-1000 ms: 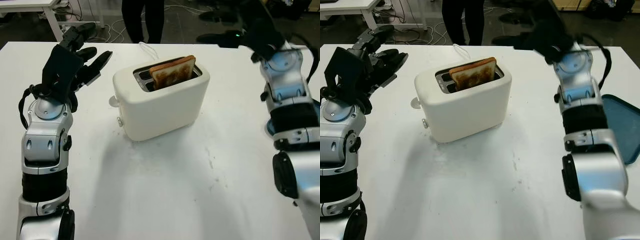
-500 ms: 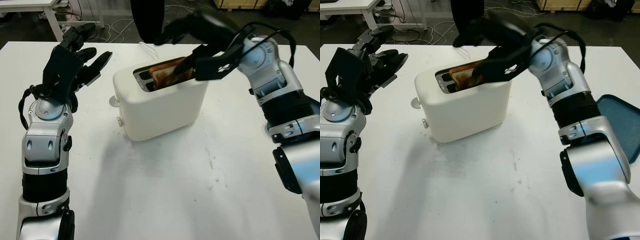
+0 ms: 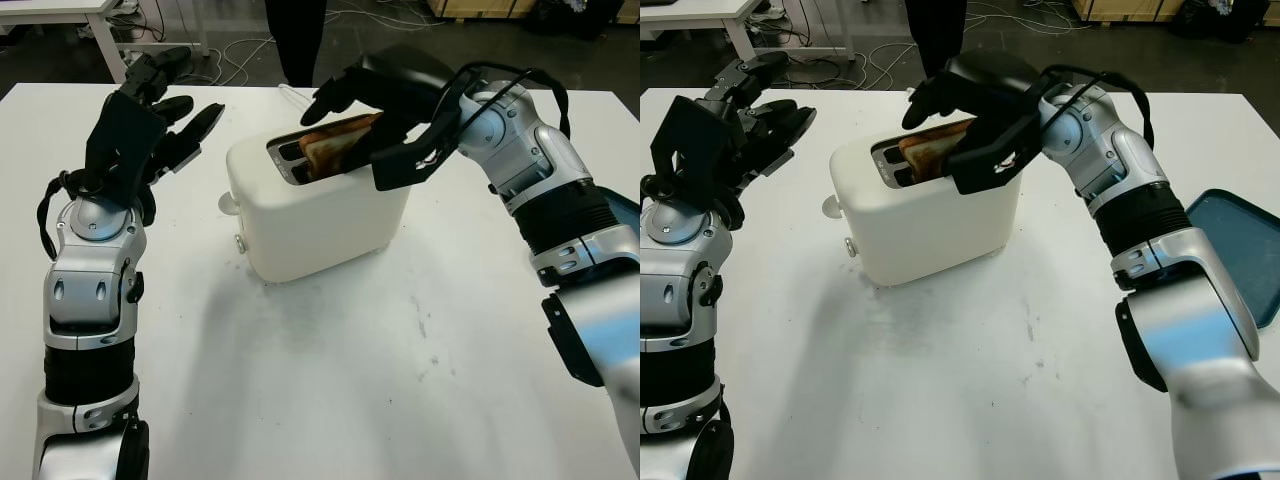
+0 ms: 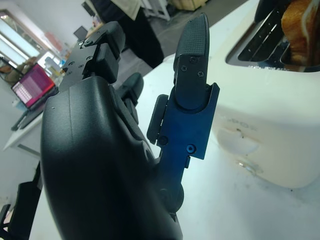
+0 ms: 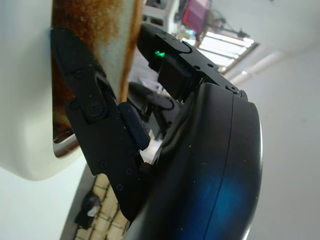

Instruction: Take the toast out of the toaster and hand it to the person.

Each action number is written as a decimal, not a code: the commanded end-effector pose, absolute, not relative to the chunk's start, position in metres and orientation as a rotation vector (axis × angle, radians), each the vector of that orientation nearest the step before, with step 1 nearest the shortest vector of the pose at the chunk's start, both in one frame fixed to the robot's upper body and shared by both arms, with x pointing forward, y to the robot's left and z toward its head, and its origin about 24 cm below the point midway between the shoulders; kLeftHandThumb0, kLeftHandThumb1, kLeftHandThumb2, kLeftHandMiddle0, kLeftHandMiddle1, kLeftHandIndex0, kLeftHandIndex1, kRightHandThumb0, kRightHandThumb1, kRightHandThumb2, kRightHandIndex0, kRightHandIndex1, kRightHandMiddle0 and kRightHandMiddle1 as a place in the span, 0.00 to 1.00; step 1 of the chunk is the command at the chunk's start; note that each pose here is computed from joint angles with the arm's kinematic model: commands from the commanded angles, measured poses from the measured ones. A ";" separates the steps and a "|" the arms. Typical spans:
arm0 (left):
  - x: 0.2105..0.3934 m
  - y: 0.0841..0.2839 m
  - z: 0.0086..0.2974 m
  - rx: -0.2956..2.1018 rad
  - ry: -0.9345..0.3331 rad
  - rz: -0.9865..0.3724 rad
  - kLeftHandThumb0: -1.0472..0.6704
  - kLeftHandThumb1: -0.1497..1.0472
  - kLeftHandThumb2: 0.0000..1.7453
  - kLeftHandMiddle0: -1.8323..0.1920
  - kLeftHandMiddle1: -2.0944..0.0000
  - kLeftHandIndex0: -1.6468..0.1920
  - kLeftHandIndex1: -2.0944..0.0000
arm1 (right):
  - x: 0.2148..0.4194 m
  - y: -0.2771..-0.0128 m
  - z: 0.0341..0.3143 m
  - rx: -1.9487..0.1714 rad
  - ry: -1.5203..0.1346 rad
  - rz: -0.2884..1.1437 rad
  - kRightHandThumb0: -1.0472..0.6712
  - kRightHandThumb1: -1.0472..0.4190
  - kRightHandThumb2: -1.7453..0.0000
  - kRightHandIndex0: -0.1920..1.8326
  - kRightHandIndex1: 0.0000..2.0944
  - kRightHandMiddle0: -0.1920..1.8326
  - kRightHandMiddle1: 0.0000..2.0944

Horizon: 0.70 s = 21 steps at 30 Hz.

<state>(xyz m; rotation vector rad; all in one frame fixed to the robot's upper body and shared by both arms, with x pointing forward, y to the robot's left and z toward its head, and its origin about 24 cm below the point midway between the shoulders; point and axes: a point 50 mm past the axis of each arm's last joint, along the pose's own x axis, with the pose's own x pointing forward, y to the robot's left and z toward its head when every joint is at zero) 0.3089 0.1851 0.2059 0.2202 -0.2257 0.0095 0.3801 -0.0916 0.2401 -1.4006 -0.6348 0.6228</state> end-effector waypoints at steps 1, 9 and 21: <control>0.307 0.185 0.207 0.228 -0.233 0.017 0.28 0.89 0.08 0.91 0.64 0.82 0.80 | 0.380 -0.093 0.236 -1.439 -0.636 0.637 0.30 0.26 1.00 0.44 0.40 0.57 0.06; 0.307 0.186 0.206 0.236 -0.237 0.015 0.27 0.89 0.08 0.91 0.63 0.82 0.80 | 0.382 -0.093 0.225 -1.438 -0.620 0.641 0.39 0.23 1.00 0.48 0.71 0.54 0.49; 0.307 0.185 0.207 0.231 -0.236 0.013 0.28 0.89 0.08 0.91 0.65 0.82 0.80 | 0.381 -0.097 0.222 -1.448 -0.740 0.539 0.45 0.13 0.98 0.63 0.83 0.48 0.83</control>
